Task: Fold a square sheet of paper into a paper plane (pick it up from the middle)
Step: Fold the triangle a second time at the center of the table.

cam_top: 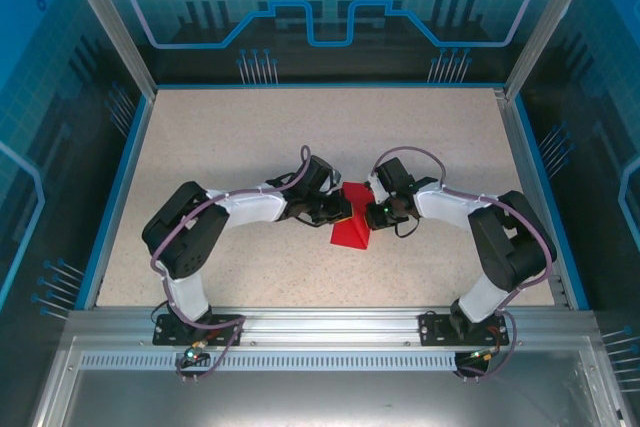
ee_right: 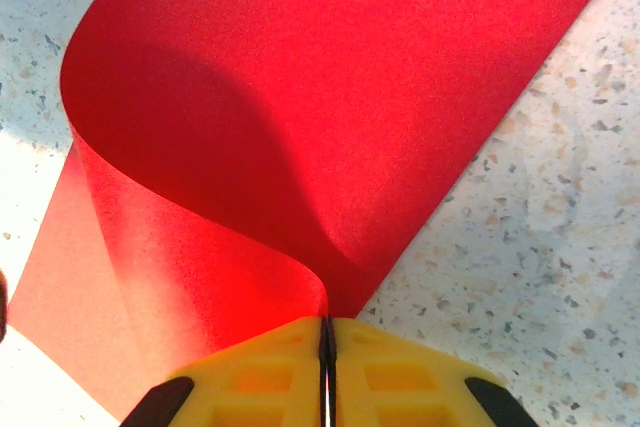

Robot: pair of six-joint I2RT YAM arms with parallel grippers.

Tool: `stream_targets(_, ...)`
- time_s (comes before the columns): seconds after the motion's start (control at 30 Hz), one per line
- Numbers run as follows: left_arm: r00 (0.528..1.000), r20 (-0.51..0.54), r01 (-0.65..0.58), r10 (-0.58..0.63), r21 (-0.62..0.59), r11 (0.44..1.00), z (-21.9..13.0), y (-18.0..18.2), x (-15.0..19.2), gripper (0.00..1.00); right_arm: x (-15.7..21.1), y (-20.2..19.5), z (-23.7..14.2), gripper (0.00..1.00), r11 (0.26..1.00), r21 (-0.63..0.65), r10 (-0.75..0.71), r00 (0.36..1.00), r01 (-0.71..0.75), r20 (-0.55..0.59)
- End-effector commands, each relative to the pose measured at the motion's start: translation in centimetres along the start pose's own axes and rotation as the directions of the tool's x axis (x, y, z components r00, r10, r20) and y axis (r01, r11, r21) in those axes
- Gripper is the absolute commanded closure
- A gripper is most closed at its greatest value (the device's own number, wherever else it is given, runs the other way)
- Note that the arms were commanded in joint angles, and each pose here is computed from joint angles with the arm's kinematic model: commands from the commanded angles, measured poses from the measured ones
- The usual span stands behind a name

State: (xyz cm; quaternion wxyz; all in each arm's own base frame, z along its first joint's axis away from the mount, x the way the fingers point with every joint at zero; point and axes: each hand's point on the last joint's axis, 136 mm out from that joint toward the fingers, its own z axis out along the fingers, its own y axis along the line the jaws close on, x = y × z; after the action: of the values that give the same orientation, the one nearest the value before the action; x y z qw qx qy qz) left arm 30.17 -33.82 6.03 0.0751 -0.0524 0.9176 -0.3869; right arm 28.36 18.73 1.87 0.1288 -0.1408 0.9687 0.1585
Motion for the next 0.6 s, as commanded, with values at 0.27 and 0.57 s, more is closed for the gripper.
stream_targets(0.27,1.0,-0.019,0.009,-0.008,0.052,0.999,1.3,-1.3,-0.2,0.93,-0.8,-0.3,-0.3,0.9,1.0,0.002,0.0,1.0,0.0,0.012)
stream_targets(0.57,1.0,-0.024,0.006,-0.004,0.052,0.999,1.7,-1.2,-0.2,0.92,-0.8,-0.3,-0.3,0.89,1.0,-0.001,-0.004,1.0,0.004,0.014)
